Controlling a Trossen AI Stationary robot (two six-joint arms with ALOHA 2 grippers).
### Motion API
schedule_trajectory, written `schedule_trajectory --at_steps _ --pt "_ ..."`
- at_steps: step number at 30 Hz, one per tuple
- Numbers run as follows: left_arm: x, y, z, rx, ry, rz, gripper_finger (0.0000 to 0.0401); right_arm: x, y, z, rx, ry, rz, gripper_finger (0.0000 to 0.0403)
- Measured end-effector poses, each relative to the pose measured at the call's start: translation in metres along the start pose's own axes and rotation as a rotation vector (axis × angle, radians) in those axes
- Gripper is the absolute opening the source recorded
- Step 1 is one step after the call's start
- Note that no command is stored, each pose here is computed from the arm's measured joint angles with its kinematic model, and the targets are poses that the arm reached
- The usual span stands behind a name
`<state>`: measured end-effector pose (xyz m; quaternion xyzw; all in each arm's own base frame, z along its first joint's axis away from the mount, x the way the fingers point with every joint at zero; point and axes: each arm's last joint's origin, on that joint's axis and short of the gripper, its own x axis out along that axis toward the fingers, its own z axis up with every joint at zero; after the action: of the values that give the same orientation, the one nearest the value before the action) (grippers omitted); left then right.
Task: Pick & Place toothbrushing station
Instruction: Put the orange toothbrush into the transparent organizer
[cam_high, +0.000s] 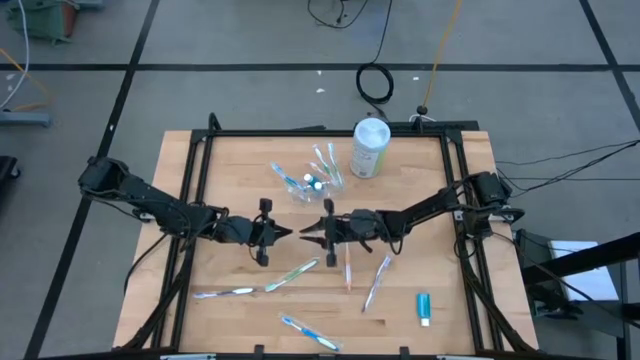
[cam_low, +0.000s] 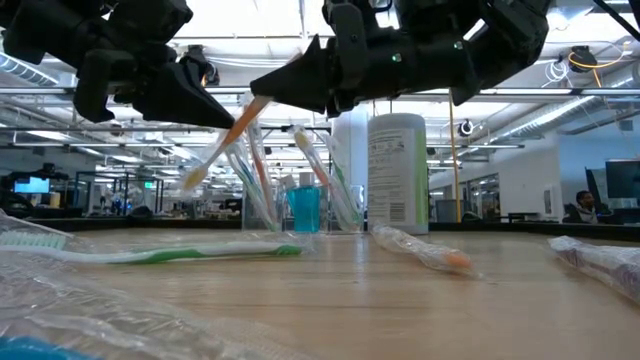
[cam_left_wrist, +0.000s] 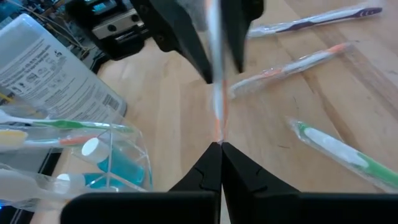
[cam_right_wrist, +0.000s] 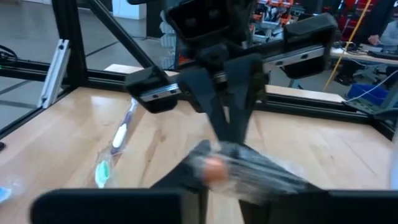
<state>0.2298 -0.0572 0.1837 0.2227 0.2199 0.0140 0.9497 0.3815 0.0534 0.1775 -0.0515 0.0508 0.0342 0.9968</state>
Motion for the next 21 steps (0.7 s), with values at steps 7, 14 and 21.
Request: schedule_trajectory --at_steps 7,14,21 --pt "0.0 0.0003 0.0002 -0.077 -0.002 0.004 0.0026 -0.0001 0.0003 -0.0007 0.0 0.008 0.005 0.0018" --pt "0.0002 0.0011 0.0006 -0.107 -0.005 0.012 0.005 -0.0001 0.0005 -0.0008 0.0 0.009 0.008 0.0025" --pt "0.0015 0.0059 -0.0007 -0.108 0.007 0.059 0.0099 -0.0009 -0.0001 0.0 -0.001 0.02 0.002 0.0019"
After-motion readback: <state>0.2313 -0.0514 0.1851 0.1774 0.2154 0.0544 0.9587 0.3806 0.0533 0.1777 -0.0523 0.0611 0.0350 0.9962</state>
